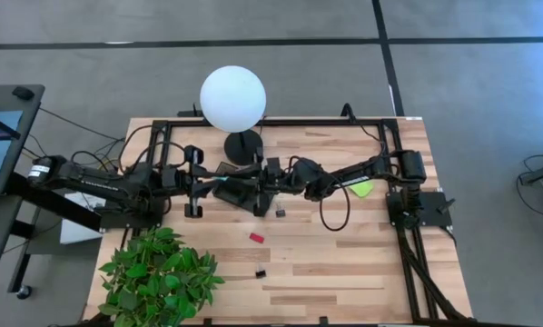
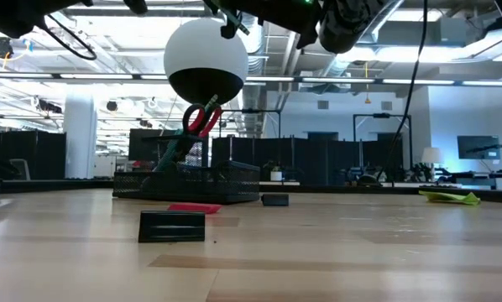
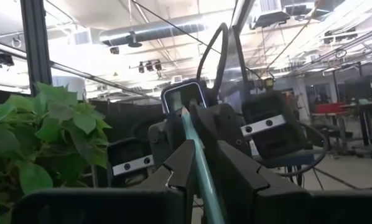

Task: Pick and place office supplies into organizer
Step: Put the blue pencil into the black desk organizer

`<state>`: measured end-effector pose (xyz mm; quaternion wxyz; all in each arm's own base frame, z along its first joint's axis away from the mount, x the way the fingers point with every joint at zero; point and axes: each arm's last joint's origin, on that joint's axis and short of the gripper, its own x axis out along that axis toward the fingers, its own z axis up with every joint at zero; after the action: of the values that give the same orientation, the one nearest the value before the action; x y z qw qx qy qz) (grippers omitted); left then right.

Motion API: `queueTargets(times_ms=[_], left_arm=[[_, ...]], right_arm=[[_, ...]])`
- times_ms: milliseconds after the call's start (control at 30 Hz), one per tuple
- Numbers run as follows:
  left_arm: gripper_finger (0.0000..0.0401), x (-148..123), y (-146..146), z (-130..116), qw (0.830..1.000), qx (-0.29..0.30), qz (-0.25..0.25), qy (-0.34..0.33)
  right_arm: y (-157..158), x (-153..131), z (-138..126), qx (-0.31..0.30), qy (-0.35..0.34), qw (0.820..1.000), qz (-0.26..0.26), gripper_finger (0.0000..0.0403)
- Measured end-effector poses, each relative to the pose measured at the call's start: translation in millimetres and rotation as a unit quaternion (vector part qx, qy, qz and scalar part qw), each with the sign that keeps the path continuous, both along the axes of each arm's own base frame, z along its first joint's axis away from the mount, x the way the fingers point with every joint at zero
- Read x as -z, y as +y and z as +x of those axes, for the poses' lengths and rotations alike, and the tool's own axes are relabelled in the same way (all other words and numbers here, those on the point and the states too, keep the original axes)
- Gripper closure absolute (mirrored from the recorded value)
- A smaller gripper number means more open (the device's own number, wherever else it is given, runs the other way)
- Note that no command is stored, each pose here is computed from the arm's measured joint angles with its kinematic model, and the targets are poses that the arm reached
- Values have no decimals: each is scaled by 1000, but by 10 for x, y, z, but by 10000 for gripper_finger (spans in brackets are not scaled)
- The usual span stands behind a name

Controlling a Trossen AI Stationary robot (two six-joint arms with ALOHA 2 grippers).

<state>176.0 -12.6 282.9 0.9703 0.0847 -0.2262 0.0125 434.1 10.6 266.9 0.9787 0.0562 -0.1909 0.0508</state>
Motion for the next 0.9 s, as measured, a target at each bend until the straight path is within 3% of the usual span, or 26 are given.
queueTargets(times_ms=[200,467,633,767,900], left_arm=[[389,-7,19,-3,1000,-7,1,-4],[391,7,38,5,1000,-25,-7,4],[391,77,64,30,996,-68,-27,48],[391,194,81,65,989,-95,-38,106],[391,314,112,78,973,-151,-58,166]], right_arm=[[3,-29,15,-10,1,1000,-4,344],[2,-29,15,4,-3,999,-37,299],[-3,-71,-3,18,-12,998,-61,270],[-10,-274,-90,42,-42,996,-74,256],[25,-393,-151,39,-19,996,-81,254]])
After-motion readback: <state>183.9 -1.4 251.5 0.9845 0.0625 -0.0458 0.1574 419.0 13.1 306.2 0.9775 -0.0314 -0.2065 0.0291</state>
